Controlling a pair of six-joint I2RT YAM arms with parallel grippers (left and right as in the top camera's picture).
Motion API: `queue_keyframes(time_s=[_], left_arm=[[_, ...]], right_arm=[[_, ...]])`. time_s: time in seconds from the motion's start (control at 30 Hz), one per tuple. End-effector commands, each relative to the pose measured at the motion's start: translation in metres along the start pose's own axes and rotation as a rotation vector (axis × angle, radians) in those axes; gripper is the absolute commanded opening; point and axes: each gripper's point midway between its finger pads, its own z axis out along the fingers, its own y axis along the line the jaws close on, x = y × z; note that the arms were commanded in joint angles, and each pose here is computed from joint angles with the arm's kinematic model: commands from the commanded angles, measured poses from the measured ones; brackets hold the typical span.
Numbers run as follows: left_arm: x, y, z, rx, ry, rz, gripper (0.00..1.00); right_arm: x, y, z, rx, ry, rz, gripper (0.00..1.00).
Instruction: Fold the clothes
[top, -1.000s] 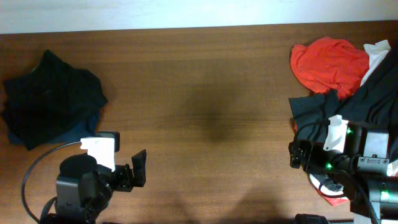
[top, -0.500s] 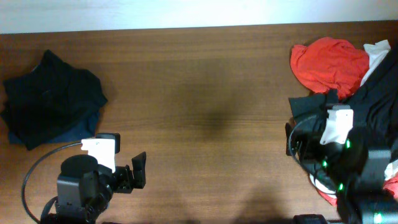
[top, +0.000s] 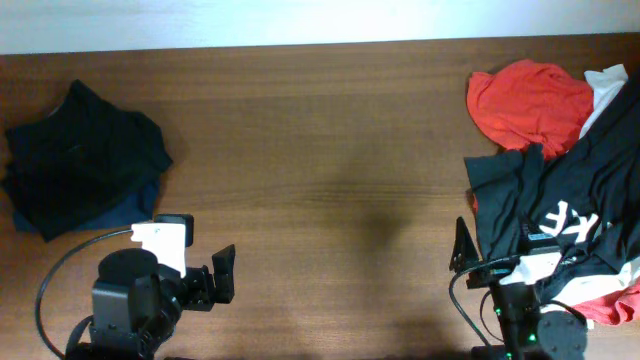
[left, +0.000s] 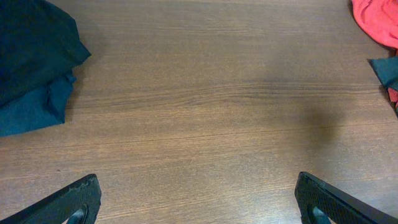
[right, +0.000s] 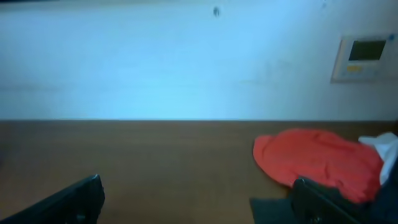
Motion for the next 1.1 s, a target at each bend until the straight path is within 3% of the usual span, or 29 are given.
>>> queue_keyframes(time_s=[0.0,0.2,0.43,1.07], left_arm=[[0.0,0.002,0.0,-0.008,-0.003,-0.011,0.99],[0.0,0.002,0.0,-0.008,-0.003,-0.011,0.99],[0.0,0.002,0.0,-0.008,-0.003,-0.011,0.99],[0.0,0.002,0.0,-0.008,-0.003,-0.011,0.99]], right_arm=[[0.013,-0.008,0.007,0.033,-0.019,-0.012,0.99],[0.019,-0.01,0.017,0.038,-0.102,-0.093,0.98],[0.084,-0.014,0.023,0.039,0.076,-0.076,0.98],[0.085,-0.022,0.023,0.069,0.079,-0.071,0.99]])
